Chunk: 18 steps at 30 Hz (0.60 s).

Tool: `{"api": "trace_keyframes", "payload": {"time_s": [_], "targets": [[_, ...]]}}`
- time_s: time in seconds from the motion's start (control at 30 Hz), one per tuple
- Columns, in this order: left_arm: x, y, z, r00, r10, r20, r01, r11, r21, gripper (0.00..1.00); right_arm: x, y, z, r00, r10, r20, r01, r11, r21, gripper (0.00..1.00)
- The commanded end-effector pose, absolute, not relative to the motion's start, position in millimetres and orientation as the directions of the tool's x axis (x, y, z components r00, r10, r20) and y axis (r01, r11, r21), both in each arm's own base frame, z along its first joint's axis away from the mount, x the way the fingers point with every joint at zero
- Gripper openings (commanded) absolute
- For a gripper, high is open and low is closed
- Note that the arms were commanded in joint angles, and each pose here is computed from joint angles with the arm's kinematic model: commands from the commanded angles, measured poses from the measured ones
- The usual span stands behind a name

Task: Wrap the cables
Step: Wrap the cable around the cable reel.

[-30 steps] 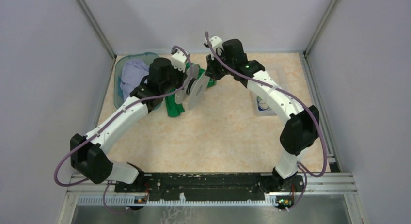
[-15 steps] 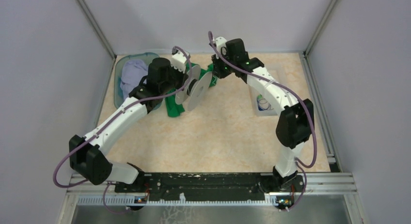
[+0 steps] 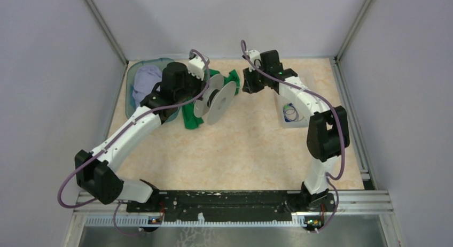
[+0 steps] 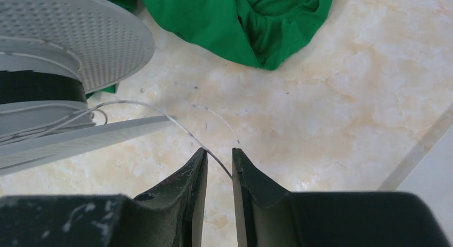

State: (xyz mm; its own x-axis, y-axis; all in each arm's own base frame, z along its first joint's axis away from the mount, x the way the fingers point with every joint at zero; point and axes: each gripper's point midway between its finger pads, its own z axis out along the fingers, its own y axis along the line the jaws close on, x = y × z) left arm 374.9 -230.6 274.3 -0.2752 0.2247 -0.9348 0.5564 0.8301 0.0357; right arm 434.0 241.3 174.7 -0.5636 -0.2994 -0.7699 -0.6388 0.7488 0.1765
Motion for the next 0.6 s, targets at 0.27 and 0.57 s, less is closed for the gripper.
{"api": "trace_keyframes", "payload": {"time_s": [0.27, 0.57], "targets": [[364.0, -241.8, 347.9, -0.197, 0.066, -0.978, 0.632, 0.771, -0.075, 0.0, 442.8, 233.2, 179.1, -0.488, -0.259, -0.833, -0.692, 0.697, 0.189, 0.25], [365.9, -234.8, 357.7, -0.229, 0.006, -0.973, 0.628, 0.765, -0.143, 0.0, 445.0, 215.2, 166.0, -0.495, -0.225, -0.839, -0.664, 0.721, 0.198, 0.24]]}}
